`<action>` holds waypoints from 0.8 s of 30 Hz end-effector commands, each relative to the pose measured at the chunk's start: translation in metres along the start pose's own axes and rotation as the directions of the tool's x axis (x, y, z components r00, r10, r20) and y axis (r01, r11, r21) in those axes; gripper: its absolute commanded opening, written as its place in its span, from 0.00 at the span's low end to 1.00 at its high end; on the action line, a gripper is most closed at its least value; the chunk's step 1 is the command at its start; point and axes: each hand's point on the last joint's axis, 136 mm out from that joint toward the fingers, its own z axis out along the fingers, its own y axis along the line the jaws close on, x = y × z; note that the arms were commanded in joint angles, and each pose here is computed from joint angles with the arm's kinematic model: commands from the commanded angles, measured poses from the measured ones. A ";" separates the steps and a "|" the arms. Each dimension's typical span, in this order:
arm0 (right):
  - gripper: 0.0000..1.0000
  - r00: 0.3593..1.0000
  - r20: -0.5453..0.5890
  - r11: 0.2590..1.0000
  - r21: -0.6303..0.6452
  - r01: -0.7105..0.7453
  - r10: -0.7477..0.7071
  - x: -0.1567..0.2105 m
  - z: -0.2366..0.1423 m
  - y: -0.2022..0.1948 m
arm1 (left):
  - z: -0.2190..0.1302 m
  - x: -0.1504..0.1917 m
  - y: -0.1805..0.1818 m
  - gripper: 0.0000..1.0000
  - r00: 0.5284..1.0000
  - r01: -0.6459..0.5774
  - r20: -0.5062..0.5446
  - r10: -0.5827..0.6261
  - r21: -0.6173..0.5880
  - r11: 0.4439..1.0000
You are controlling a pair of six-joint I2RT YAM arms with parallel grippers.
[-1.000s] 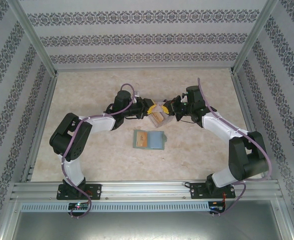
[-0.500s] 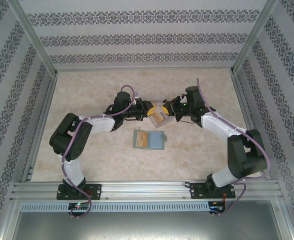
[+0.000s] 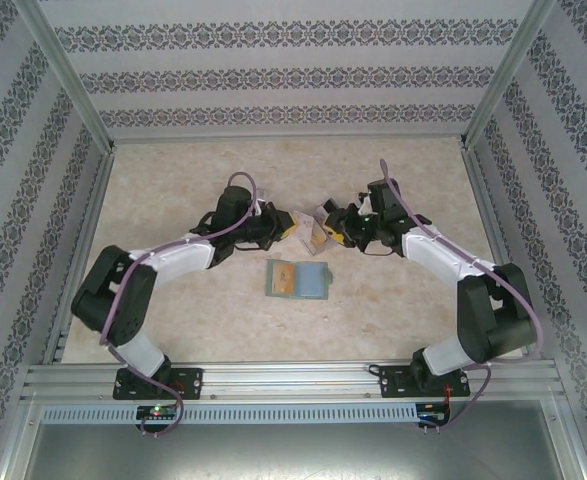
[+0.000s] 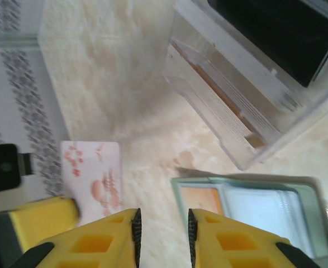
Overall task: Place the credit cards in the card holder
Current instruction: Insert the credit card into the card slot.
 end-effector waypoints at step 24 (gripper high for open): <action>0.24 0.938 -0.190 0.845 0.410 0.344 -0.290 0.062 0.042 -0.087 | -0.019 0.056 0.082 0.00 0.974 -0.217 0.013 0.228 -0.258 0.942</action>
